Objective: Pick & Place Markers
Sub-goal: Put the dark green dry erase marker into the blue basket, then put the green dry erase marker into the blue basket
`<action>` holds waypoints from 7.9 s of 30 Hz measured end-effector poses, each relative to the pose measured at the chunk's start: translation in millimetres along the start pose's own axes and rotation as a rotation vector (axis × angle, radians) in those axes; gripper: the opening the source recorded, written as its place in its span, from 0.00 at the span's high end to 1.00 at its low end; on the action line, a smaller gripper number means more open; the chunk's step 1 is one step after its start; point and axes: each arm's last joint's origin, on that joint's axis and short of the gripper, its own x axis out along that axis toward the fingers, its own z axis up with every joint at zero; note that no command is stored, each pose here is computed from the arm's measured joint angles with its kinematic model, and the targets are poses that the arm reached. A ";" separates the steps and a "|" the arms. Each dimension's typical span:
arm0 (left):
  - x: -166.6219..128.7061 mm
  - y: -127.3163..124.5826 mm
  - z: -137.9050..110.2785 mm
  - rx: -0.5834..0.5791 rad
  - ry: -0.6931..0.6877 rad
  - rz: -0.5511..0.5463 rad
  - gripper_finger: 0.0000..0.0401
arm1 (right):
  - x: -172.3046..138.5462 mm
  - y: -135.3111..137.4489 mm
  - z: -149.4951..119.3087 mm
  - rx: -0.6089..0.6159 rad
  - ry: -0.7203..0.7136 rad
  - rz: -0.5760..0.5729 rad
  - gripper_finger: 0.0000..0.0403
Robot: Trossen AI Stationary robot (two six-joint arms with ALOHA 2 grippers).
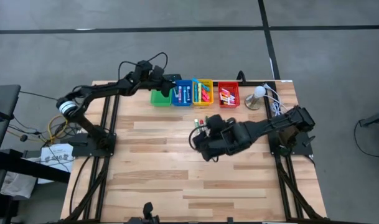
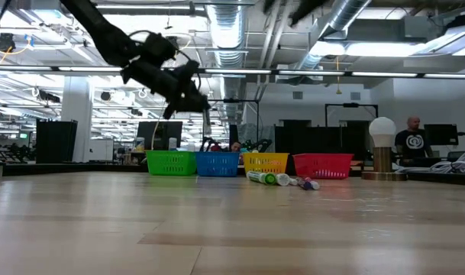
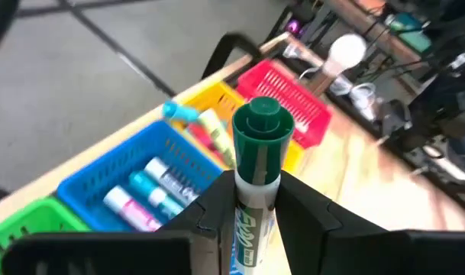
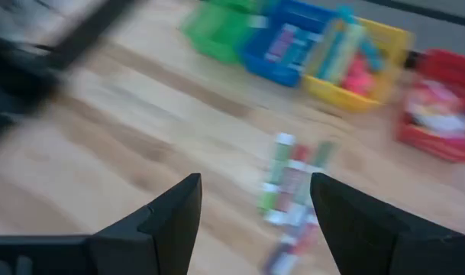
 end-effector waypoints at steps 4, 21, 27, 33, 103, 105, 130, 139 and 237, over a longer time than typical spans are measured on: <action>5.8 4.8 -5.4 0.009 0.023 0.007 0.80 | 11.1 -21.9 6.9 -0.051 0.107 -0.153 0.42; 37.9 9.6 12.8 0.061 0.013 0.024 0.80 | 55.0 -66.6 55.5 -0.203 0.201 -0.352 0.42; 49.0 17.9 -1.5 -0.014 0.076 0.035 0.79 | 52.6 -63.3 52.2 -0.235 0.218 -0.327 0.42; 55.4 20.8 -9.6 -0.026 0.115 -0.005 0.77 | 47.9 -56.9 46.7 -0.249 0.206 -0.300 0.42; -4.0 -49.8 -96.3 0.824 0.374 0.178 0.57 | 31.6 -20.1 31.4 -0.245 0.070 -0.084 0.42; -1.8 -48.4 -96.7 0.828 0.370 0.202 0.57 | 31.6 -20.1 31.4 -0.245 0.070 -0.084 0.42; 1.5 -47.6 -84.2 0.934 0.262 0.270 0.57 | 30.1 -18.9 29.7 -0.249 0.072 -0.077 0.42; -0.8 -35.6 -76.1 0.910 0.226 0.319 0.57 | 30.1 -18.9 29.7 -0.249 0.071 -0.077 0.42; -101.5 -118.7 -60.9 0.212 0.226 -0.467 0.57 | 142.3 -24.0 -31.0 0.275 -0.001 0.071 0.61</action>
